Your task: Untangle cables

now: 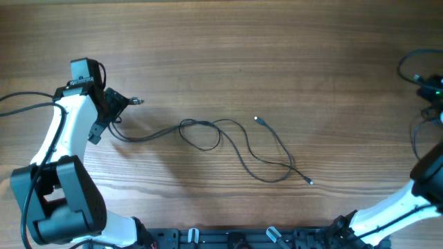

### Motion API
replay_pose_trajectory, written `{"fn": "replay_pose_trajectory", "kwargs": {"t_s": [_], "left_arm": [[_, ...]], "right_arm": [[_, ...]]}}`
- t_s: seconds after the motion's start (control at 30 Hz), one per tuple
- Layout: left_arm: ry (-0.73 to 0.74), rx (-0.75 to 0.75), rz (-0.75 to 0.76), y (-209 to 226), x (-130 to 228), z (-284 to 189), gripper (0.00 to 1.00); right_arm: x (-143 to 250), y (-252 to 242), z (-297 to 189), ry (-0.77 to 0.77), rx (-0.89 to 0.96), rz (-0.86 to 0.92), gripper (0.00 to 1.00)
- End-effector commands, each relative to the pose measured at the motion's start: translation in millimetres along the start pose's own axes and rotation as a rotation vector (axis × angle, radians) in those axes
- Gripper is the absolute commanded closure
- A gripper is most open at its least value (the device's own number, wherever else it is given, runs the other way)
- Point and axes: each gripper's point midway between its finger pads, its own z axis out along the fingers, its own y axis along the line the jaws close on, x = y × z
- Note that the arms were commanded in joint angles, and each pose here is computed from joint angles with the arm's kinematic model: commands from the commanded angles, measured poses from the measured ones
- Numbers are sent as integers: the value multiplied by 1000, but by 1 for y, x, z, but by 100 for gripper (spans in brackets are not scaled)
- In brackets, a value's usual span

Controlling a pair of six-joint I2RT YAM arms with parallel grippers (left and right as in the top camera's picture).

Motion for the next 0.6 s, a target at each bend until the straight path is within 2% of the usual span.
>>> {"fn": "replay_pose_trajectory", "kwargs": {"t_s": [0.0,0.13,0.33,0.43,0.57], "left_arm": [[0,-4,1,2,0,0,0],[0,-4,1,2,0,0,0],[0,-4,1,2,0,0,0],[0,-4,1,2,0,0,0],[0,-4,1,2,0,0,0]], "right_arm": [[38,-37,25,102,182,-11,96],[75,-64,33,213,297,16,96],[85,-128,9,234,562,102,96],[84,-136,9,221,507,143,96],[50,-96,11,117,235,172,91]]}}
